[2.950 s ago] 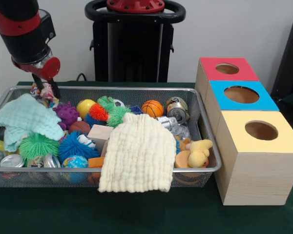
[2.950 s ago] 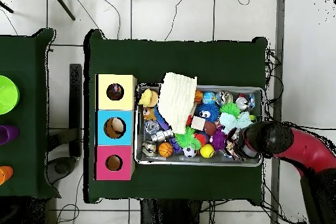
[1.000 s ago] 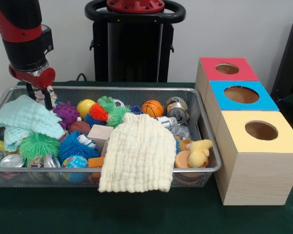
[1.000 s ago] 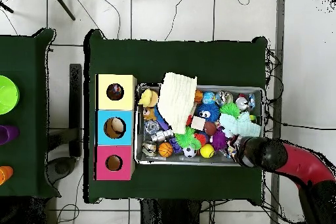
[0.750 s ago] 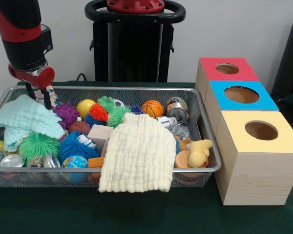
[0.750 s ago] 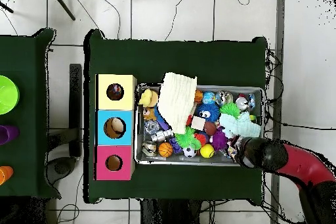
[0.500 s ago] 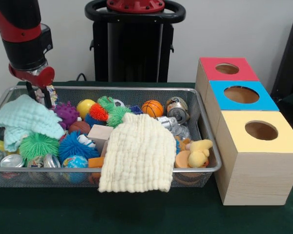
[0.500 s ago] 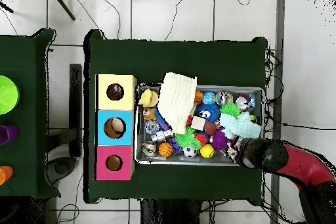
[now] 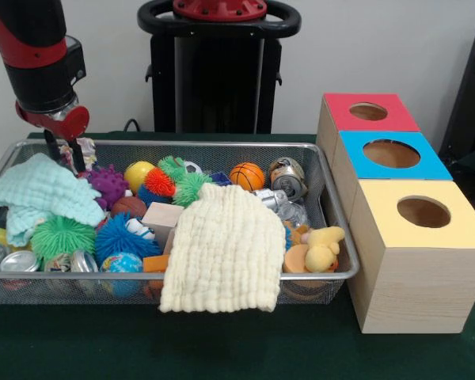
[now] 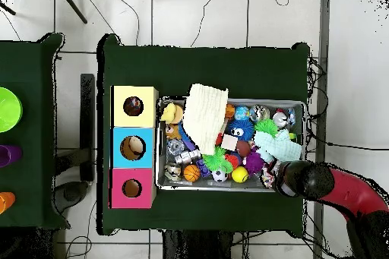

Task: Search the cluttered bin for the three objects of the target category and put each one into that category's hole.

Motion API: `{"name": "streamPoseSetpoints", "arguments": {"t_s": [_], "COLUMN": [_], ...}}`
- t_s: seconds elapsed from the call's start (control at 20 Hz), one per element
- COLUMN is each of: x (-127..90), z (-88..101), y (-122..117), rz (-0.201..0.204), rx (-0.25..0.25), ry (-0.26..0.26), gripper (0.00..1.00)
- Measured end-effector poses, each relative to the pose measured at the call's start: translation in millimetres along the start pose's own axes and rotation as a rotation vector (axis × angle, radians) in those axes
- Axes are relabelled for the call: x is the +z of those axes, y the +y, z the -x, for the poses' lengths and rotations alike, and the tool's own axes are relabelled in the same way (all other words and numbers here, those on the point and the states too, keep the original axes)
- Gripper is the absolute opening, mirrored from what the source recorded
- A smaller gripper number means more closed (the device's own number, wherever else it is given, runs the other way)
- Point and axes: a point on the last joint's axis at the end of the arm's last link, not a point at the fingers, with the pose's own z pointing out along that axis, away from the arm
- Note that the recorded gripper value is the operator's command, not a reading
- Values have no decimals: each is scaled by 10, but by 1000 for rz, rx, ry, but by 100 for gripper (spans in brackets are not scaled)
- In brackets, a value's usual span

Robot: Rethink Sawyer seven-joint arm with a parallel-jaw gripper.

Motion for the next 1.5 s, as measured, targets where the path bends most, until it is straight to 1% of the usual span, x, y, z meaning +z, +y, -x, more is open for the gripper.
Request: {"name": "streamPoseSetpoints", "arguments": {"t_s": [1.0, 1.5], "x": [32, 37], "z": [-144, -172], "y": [34, 50], "rz": [15, 20], "rx": [17, 20], "ry": [37, 44], "gripper": [100, 100]}}
